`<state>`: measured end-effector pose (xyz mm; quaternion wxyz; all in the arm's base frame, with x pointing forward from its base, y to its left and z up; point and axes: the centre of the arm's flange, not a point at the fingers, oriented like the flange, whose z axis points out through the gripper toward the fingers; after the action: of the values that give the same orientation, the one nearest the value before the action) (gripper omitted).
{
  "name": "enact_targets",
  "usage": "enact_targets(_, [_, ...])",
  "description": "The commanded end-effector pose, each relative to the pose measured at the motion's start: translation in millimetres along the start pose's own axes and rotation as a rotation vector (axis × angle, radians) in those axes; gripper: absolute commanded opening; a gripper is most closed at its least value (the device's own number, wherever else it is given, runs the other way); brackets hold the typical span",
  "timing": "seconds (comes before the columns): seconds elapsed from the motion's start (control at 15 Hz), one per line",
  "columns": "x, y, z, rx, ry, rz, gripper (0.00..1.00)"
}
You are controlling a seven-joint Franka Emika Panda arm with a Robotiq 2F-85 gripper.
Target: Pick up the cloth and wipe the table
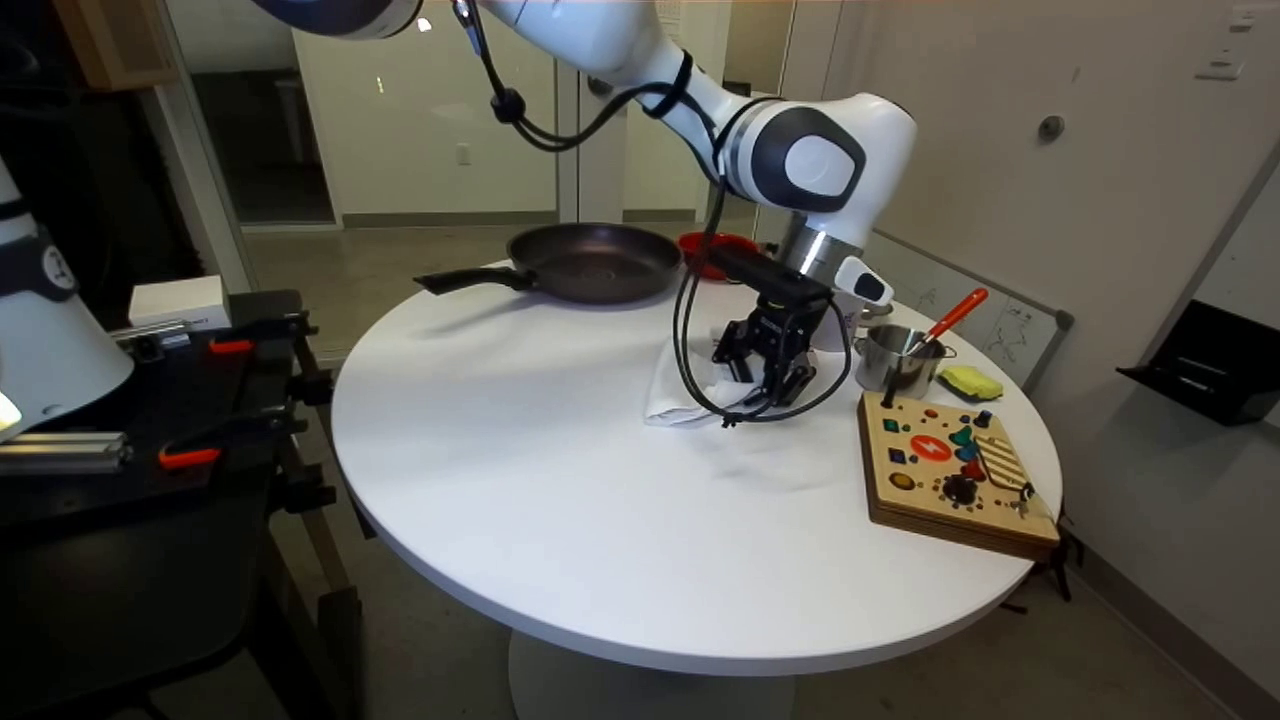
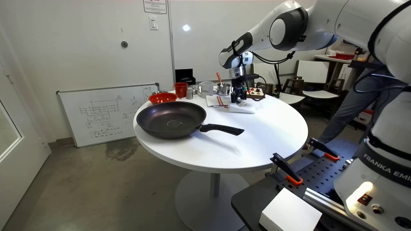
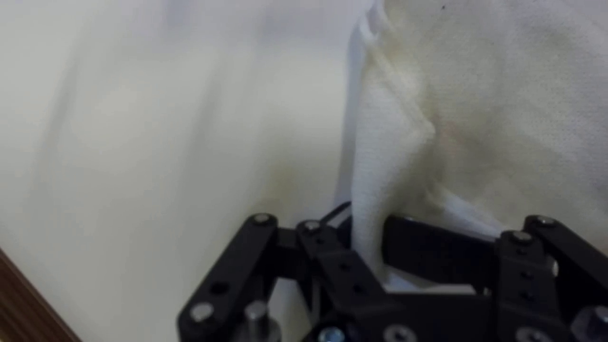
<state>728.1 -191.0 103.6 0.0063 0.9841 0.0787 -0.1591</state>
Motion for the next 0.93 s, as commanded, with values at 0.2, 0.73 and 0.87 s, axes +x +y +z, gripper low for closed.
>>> enact_targets(0.2, [12, 43, -10, -0.009, -0.023, 0.095, 0.03])
enact_targets(0.73, [-2, 78, -14, -0.016, -0.072, 0.185, 0.03])
enact_targets(0.87, [-7, 71, -24, 0.001, -0.059, 0.169, 0.03])
